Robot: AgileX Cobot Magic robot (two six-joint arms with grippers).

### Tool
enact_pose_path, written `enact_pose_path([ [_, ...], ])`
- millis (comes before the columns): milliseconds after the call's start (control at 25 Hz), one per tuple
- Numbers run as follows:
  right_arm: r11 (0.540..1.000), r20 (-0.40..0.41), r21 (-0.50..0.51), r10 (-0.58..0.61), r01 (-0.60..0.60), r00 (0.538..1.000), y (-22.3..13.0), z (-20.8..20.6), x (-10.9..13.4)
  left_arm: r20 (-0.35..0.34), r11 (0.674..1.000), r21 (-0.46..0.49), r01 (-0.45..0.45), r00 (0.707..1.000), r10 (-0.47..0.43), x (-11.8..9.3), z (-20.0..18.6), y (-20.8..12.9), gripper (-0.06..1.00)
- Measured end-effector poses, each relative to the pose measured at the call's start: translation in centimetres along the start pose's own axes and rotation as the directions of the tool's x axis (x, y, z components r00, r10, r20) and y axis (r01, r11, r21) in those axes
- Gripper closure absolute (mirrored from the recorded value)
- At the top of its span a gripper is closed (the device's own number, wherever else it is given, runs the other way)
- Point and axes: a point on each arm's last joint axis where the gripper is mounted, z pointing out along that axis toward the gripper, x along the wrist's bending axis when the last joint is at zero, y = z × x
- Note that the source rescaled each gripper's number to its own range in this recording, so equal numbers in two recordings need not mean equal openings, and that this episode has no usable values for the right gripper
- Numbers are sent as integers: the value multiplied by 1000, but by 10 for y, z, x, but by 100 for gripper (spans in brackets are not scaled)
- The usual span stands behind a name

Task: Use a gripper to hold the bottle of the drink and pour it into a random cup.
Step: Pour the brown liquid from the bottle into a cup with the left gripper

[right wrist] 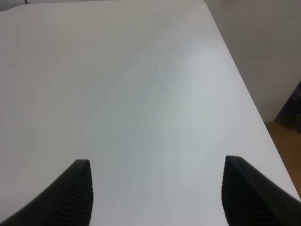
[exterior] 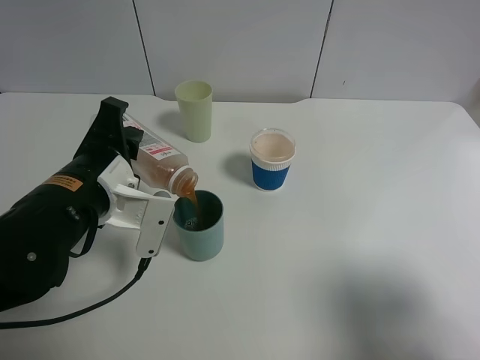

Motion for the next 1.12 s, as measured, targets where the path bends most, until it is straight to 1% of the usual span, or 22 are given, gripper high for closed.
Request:
enact_pose_path([
  [520,1000,0,0,0,0,1000,0,0,0,-6,1000,3,-8,1000,8,1,0,0,94],
  [1120,1000,0,0,0,0,1000,0,0,0,-10,999,1,-45,999,45,1,0,0,94],
])
